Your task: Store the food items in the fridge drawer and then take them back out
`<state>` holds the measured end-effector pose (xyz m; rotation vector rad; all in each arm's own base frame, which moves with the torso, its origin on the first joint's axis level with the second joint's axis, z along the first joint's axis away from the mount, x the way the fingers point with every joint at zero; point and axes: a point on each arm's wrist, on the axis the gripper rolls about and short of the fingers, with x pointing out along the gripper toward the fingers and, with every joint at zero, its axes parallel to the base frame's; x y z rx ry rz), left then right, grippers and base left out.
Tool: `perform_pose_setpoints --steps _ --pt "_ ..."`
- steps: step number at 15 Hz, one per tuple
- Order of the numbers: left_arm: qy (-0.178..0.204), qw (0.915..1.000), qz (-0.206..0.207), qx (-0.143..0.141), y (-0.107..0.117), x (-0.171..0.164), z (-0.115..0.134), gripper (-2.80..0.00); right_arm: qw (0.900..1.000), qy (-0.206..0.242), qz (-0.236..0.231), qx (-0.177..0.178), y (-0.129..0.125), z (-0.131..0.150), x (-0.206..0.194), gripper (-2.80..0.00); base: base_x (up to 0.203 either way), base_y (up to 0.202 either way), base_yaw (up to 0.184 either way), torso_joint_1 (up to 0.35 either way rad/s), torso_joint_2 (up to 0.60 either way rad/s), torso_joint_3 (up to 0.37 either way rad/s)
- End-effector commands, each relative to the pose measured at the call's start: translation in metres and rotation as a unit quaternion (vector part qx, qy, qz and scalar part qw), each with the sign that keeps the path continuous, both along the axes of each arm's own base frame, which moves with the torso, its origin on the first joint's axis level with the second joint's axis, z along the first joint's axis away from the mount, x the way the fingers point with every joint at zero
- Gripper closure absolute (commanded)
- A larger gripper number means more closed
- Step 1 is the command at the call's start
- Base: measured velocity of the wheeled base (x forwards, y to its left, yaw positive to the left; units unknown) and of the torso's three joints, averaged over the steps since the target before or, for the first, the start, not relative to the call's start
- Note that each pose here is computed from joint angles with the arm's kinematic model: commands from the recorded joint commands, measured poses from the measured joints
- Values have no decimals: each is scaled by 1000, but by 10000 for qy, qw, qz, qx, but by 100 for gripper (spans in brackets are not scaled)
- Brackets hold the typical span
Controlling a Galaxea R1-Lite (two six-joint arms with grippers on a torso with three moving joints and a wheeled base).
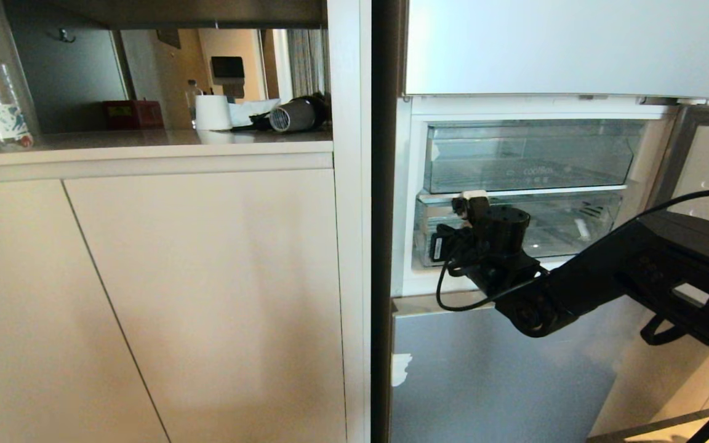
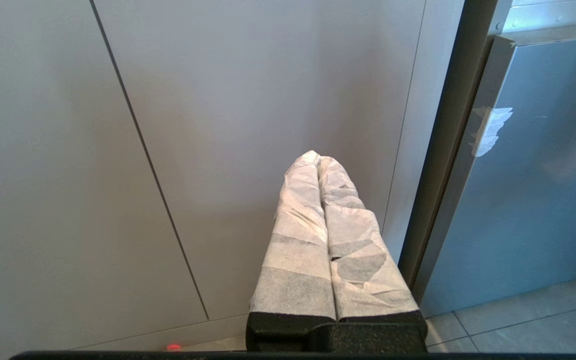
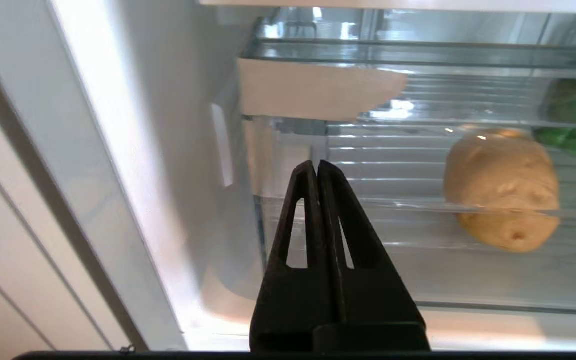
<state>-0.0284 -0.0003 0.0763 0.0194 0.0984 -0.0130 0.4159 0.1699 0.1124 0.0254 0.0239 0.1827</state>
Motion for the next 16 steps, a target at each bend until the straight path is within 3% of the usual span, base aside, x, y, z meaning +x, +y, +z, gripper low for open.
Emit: perform_pose_setpoints --steps 1,7,8,16 --pt "-9 10000 -1 0 0 0 0 0 10000 -38 45 16 5 1 -1 0 0 0 0 0 0 0" --pt "-8 10000 -1 0 0 0 0 0 9999 6 -140 -32 4 -2 -2 0 0 0 0 0 0 0" --pt "-9 10000 -1 0 0 0 0 0 9999 13 -140 -35 4 -3 -3 -280 0 0 0 0 0 0" --pt "-2 10000 -1 0 0 0 0 0 9999 -113 -78 45 8 -1 1 -280 0 0 0 0 0 0"
